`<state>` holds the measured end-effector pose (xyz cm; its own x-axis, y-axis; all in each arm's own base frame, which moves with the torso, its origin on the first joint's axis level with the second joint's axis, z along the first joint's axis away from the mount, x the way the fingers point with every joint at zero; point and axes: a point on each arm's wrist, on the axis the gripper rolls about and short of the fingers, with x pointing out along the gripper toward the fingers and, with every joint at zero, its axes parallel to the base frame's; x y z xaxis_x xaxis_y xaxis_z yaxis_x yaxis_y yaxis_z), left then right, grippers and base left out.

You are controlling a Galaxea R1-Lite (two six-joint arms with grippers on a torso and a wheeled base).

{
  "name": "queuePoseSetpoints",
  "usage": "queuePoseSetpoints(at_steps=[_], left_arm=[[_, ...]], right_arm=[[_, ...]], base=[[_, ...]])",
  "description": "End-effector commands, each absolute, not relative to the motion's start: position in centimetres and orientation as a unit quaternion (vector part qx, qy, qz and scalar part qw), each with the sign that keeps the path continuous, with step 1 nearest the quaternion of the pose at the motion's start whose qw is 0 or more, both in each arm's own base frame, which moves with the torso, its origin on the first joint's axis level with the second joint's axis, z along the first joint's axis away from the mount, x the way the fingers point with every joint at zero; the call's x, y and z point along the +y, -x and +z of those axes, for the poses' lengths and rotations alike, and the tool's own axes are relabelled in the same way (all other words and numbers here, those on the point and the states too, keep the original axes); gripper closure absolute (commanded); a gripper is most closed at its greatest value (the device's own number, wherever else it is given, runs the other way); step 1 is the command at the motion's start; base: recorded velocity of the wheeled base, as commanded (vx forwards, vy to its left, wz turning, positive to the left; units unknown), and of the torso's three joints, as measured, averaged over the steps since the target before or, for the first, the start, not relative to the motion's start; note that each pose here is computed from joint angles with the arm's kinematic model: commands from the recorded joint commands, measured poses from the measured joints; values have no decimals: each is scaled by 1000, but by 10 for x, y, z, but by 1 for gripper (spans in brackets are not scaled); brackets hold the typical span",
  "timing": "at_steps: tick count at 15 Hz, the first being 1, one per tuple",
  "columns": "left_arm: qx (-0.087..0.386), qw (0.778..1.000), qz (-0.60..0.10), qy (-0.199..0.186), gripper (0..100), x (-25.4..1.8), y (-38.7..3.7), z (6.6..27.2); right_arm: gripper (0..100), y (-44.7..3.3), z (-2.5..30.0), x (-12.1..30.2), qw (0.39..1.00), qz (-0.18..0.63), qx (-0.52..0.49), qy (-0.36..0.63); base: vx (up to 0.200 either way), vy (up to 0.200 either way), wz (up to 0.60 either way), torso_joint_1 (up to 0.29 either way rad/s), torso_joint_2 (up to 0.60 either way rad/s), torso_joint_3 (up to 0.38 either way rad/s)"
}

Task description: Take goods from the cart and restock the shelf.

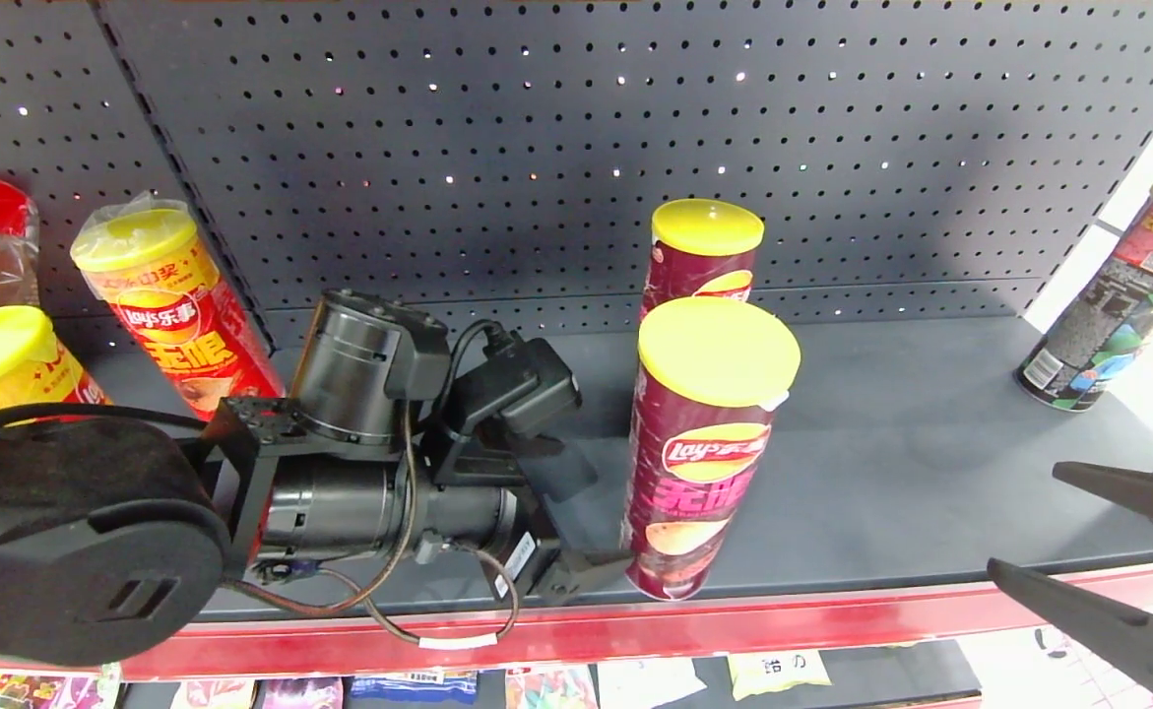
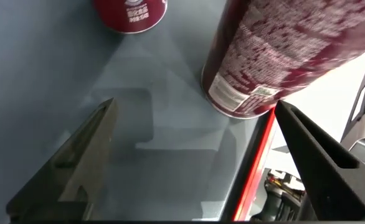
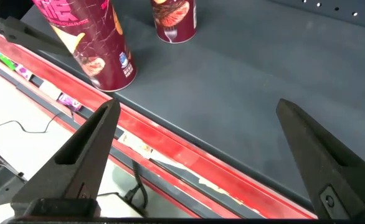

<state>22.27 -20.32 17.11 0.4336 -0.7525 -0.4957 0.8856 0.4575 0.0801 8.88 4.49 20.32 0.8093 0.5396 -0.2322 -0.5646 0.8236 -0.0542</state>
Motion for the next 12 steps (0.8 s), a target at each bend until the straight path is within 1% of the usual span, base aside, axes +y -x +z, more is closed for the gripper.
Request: queuePoseSetpoints(at_steps=[1, 6, 12], left_arm=[[200, 831, -491, -167, 0, -202, -224, 171], [196, 832, -484, -188, 0, -198, -230, 167], [195, 832, -483, -190, 0, -199, -232, 167]], right_arm=[[0, -90, 203, 45, 949, 291, 106, 61], [0, -90, 203, 45, 949, 291, 106, 61], [0, -90, 203, 45, 949, 290, 107, 60]], base=[[0, 0, 0, 0, 0, 0], [0, 0, 0, 0, 0, 0], [0, 0, 0, 0, 0, 0]])
